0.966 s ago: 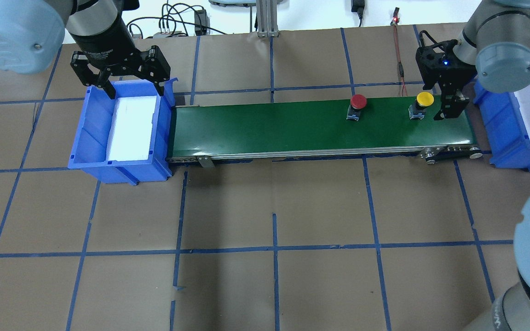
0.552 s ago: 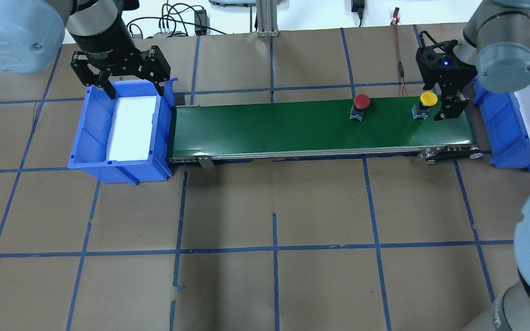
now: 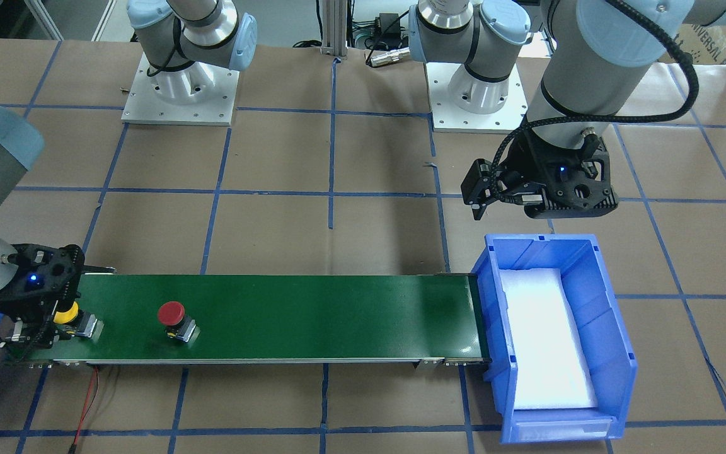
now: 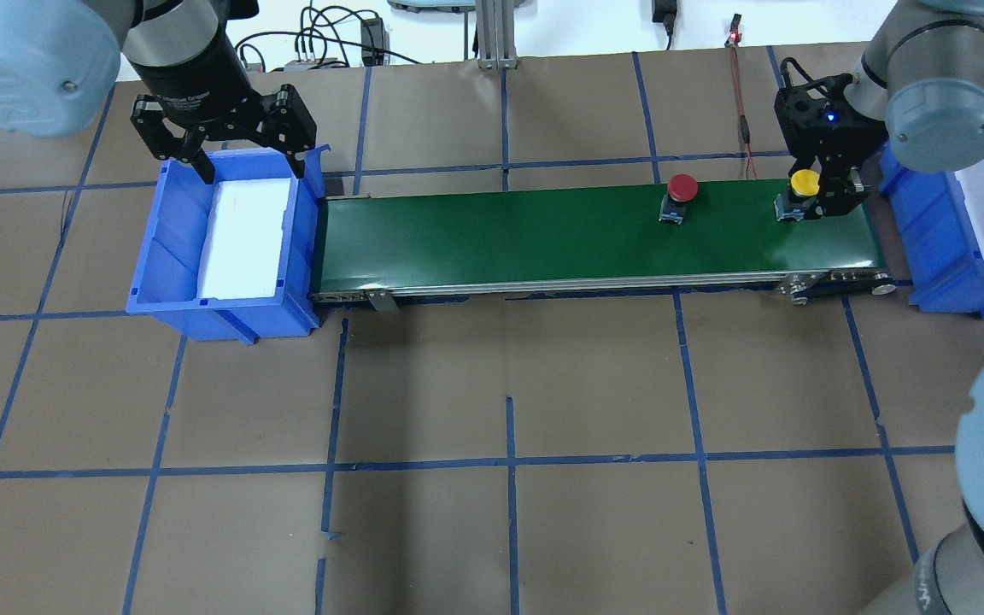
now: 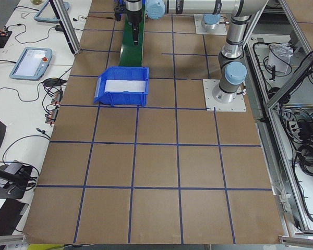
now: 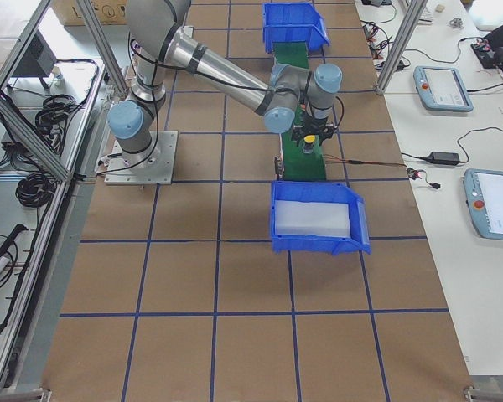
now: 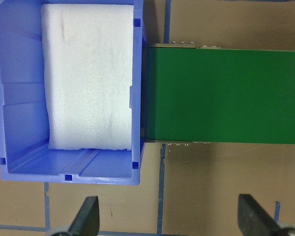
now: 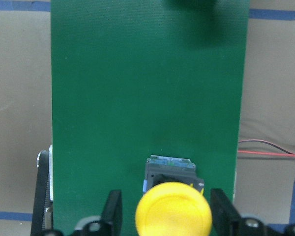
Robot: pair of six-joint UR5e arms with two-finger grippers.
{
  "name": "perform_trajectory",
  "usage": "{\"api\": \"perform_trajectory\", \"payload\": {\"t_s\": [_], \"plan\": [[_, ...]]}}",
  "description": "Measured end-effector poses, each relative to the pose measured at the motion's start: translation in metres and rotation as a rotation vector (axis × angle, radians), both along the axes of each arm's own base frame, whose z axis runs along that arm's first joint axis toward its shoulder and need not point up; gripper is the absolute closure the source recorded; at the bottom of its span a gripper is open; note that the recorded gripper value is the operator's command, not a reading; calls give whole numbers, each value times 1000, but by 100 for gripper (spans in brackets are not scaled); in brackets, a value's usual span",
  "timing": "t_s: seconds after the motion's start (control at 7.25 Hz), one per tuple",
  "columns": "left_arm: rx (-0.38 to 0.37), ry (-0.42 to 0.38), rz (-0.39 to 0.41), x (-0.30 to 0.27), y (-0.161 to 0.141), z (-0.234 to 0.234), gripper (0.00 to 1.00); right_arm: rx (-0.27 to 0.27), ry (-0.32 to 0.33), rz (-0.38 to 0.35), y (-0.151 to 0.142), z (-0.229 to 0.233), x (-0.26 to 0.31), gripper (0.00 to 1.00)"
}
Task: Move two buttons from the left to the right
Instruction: 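Lower the right gripper onto the yellow button at the belt end and close, then lift the yellow button and carry it over the right-end blue bin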
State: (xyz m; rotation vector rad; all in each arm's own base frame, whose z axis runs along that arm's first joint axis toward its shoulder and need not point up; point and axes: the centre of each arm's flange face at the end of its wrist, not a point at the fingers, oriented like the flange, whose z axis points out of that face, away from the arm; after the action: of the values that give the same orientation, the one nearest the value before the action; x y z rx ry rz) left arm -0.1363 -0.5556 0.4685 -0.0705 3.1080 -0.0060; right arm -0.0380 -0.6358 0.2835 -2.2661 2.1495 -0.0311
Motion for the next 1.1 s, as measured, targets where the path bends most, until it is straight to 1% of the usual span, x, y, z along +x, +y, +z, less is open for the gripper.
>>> {"api": "perform_trajectory", "payload": {"t_s": [0.28,0.41,0.55,0.69,0.83,0.97,1.1], "plan": [[0,0,0,0,0,0,0,-6,9,-1,0,4,-1,83],[0,-1,0,0,0,0,0,-22,14,-2,-2,14,-3,83],[0,-1,0,0,0,0,0,-40,20,-6,-6,35,-6,83],[0,-1,0,0,0,0,0,-48,26,-17,-11,62,-22,83],[1,0,0,0,0,0,0,-53,33,-36,-11,85,-61,83],[1,0,0,0,0,0,0,-63,43,-48,-5,97,-116,83],[1,0,0,0,0,0,0,-81,55,-49,3,98,-170,83]]}}
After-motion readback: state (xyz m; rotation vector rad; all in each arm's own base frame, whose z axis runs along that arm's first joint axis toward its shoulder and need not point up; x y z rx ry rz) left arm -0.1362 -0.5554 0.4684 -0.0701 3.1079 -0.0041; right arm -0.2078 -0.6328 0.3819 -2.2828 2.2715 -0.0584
